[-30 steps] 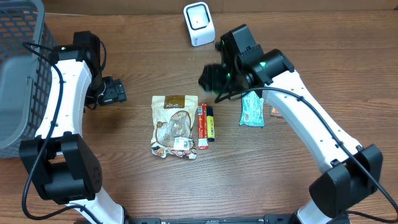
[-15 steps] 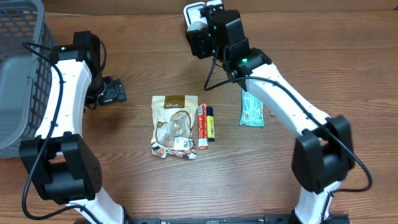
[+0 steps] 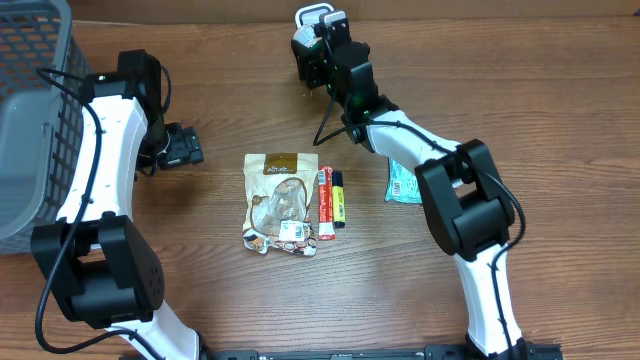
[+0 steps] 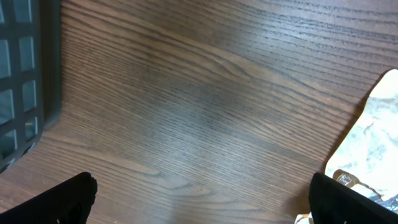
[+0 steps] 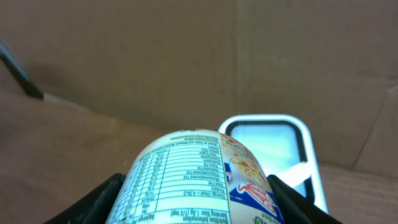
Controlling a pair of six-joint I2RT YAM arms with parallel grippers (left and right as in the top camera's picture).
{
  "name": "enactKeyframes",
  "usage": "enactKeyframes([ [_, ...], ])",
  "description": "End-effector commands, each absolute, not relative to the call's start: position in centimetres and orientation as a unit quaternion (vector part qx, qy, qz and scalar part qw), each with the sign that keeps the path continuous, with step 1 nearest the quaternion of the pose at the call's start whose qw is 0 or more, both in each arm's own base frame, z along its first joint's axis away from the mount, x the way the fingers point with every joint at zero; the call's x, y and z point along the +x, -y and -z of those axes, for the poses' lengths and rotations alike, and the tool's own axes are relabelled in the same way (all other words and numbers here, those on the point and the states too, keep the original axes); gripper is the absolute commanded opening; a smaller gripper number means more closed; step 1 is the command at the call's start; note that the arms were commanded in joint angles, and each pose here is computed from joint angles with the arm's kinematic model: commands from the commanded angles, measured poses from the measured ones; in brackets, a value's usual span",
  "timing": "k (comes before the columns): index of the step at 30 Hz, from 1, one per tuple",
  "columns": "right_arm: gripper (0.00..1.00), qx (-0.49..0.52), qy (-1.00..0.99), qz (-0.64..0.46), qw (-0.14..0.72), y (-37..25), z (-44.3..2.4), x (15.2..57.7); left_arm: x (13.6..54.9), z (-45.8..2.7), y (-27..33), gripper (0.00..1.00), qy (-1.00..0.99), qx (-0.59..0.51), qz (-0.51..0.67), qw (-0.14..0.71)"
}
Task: Scan the item barcode
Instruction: 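Hold the jar's label in front of the white scanner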
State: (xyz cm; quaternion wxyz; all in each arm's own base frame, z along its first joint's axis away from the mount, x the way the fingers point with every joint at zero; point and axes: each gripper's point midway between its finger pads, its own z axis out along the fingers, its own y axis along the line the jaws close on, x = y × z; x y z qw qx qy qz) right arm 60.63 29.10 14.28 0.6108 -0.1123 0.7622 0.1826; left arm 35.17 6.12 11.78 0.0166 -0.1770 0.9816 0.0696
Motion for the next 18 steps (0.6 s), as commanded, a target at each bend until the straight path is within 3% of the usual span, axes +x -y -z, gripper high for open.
enactKeyframes([
  [1,0.04,-0.093,-0.741,-0.172,0.643,-27.0,-14.9,62.2,35.5,-11.9,-5.9,1.00,-0.984,-0.165,-0.067,0.019],
  [8,0.04,-0.068,-0.696,-0.176,0.693,-24.7,-16.5,63.9,35.5,-11.9,-5.9,1.00,-0.984,-0.165,-0.068,0.019],
  [18,0.04,-0.094,-0.676,-0.207,0.701,-26.9,-20.2,64.9,35.5,-11.9,-5.9,1.00,-0.984,-0.165,-0.068,0.019],
])
